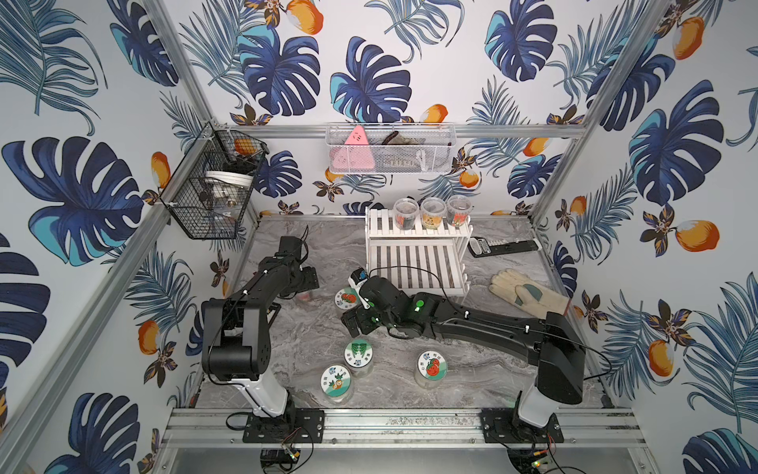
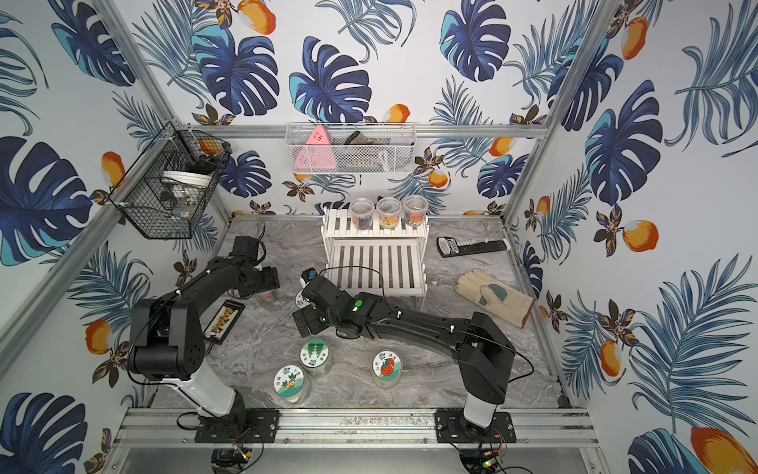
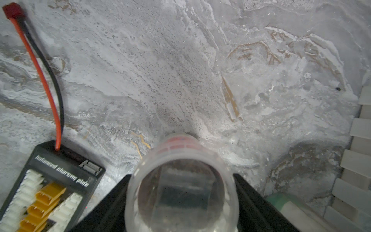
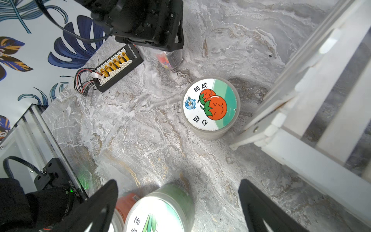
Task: Place the seed container on the shelf
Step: Pick up the seed jar at the center of the board, then place the seed jar on the shelf.
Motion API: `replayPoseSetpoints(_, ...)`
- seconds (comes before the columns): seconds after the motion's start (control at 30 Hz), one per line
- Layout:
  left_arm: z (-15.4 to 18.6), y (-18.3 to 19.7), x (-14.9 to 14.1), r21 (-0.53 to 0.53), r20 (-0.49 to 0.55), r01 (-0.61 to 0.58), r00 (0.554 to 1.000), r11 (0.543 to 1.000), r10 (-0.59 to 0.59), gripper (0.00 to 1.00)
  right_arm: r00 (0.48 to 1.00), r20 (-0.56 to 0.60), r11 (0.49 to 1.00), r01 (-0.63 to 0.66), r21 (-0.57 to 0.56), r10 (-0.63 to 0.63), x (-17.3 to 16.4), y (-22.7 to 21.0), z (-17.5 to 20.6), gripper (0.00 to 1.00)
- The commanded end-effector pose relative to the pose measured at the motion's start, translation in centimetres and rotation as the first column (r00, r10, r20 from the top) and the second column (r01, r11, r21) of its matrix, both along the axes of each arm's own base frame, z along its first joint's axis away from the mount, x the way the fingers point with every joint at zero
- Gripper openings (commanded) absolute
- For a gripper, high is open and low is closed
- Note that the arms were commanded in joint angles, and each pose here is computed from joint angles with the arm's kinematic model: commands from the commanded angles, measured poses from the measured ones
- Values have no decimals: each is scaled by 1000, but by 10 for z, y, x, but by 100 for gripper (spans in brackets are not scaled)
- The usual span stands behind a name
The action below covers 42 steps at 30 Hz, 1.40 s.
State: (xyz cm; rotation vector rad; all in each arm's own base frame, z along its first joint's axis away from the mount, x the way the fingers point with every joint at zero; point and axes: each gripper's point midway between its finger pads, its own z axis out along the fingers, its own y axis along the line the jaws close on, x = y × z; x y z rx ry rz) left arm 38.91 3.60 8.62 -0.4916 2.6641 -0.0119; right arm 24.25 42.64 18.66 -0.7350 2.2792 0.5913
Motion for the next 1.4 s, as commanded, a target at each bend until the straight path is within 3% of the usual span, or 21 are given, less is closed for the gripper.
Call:
replayPoseSetpoints(0.0,29,-6,-3,-9,32,54,998,999,-54,77,999,-10,999,31,11,-31,3,-12,16,98)
replayPoseSetpoints(0.43,199,-52,-24,-67,236,305,930,950,-282,71,994,-12,984,112,139,-111,35,-89,95,98)
replayPoseSetpoints(0.7,290,-121,-15,-44,392,479,815,877,-426,70,990,22,974,131,185,-137,44,-113,129,98)
replayPoseSetpoints(0.83,302,-155,-4,-10,386,538,780,843,-493,70,990,16,969,133,209,-140,46,-116,138,98)
replayPoseSetpoints(1.07,323,-192,14,47,448,562,727,826,-520,67,982,10,950,178,255,-187,56,-133,150,98)
replayPoseSetpoints(1.37,298,-219,35,39,406,588,730,808,-550,66,975,4,909,207,362,-223,71,-141,167,97)
